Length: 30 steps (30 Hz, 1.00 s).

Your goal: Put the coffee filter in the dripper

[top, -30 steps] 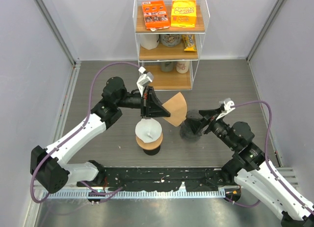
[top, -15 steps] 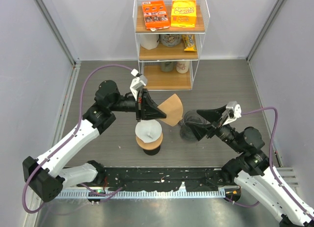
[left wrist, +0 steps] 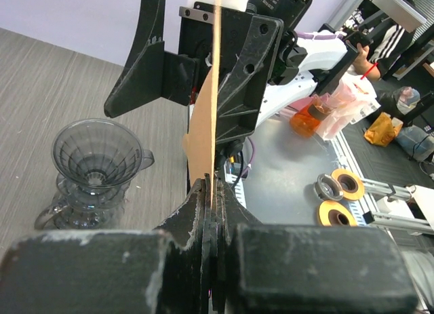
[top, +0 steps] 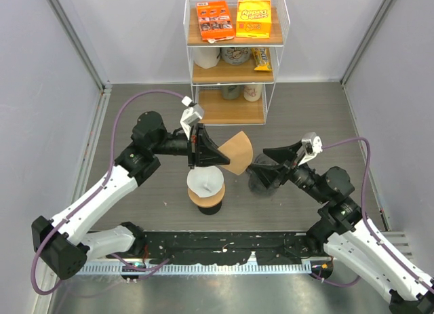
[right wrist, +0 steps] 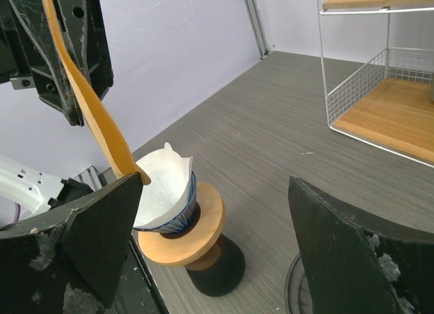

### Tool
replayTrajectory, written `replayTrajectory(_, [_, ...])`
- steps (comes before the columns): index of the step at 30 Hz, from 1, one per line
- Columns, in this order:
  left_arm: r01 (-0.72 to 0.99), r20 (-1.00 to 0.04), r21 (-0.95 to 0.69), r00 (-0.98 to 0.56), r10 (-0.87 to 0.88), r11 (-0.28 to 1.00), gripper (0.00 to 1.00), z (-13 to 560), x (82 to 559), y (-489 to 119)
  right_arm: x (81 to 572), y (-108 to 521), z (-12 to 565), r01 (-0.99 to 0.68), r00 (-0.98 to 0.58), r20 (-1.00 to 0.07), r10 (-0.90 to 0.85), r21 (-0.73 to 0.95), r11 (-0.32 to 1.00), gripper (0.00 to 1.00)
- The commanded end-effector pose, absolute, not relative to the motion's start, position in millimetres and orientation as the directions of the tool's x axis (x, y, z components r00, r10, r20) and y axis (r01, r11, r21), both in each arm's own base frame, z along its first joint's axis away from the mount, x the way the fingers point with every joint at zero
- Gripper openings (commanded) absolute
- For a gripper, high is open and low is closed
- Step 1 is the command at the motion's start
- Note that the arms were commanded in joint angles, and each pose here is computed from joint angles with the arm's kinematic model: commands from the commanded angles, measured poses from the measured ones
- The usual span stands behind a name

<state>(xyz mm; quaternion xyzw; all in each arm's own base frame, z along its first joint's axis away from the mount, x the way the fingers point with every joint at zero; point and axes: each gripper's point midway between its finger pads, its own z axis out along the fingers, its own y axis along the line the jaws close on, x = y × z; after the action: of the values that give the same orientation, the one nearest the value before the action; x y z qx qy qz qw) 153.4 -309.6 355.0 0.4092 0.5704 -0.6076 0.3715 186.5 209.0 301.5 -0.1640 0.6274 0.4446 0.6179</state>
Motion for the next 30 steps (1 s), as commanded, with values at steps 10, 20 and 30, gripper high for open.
replayTrajectory(10, [0.926,-0.934,-0.355,-0.358,-0.001,-0.130,0.00,364.9,141.8,-306.5,187.7,206.5,323.8,-0.761,-0.134,-0.903,0.407,0.357,0.541,0.95])
replayTrajectory(20, [0.921,-0.928,-0.369,-0.372,0.005,-0.125,0.00,362.0,145.6,-309.6,160.7,229.9,334.8,-0.882,-0.147,-0.915,0.375,0.293,0.369,0.95])
replayTrajectory(30, [0.912,-0.928,-0.371,-0.371,0.034,-0.173,0.00,358.4,138.2,-314.6,165.2,237.7,354.3,-0.893,-0.156,-0.892,0.424,0.311,0.326,0.95])
